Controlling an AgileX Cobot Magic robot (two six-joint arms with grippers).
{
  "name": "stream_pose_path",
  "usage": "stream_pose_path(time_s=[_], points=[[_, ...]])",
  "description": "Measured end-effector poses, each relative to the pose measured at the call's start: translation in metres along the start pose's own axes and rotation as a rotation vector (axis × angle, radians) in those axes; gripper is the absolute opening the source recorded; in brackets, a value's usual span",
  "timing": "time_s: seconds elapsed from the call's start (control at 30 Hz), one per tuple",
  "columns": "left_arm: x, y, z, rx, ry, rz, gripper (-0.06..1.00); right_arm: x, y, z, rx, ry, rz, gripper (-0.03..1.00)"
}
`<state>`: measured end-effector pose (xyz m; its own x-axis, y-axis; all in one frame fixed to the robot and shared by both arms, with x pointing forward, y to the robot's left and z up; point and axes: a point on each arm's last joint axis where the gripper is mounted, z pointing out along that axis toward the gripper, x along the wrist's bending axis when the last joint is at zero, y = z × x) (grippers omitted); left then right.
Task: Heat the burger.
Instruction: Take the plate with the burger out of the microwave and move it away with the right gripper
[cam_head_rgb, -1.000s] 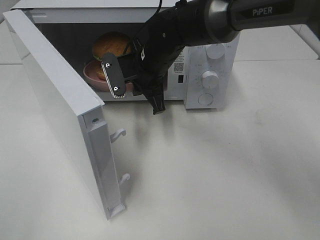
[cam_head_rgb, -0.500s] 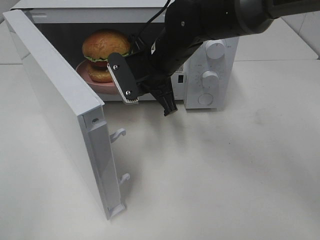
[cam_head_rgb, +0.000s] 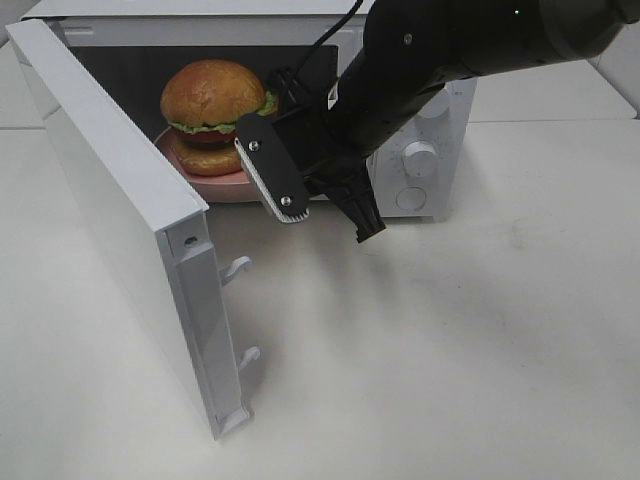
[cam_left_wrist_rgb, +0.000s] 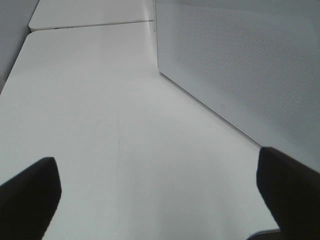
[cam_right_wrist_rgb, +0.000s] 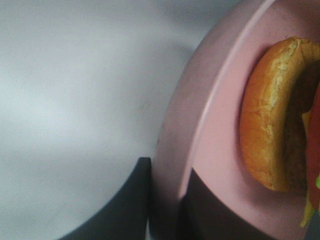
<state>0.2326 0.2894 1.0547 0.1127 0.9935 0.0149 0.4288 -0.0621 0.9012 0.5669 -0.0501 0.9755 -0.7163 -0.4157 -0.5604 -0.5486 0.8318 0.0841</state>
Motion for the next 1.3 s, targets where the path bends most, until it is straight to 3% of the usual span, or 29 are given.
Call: stream_pose_path(time_s=[0.5, 1.3], points=[[0.0, 0.0, 0.0, 0.0, 0.0, 0.0, 0.99, 0.037, -0.002, -0.031, 0.003, 0.029, -0.011, 0.11], [0.0, 0.0, 0.0, 0.0, 0.0, 0.0, 0.99, 0.115, -0.007, -0.096, -0.003, -0.052, 0.018, 0.11]])
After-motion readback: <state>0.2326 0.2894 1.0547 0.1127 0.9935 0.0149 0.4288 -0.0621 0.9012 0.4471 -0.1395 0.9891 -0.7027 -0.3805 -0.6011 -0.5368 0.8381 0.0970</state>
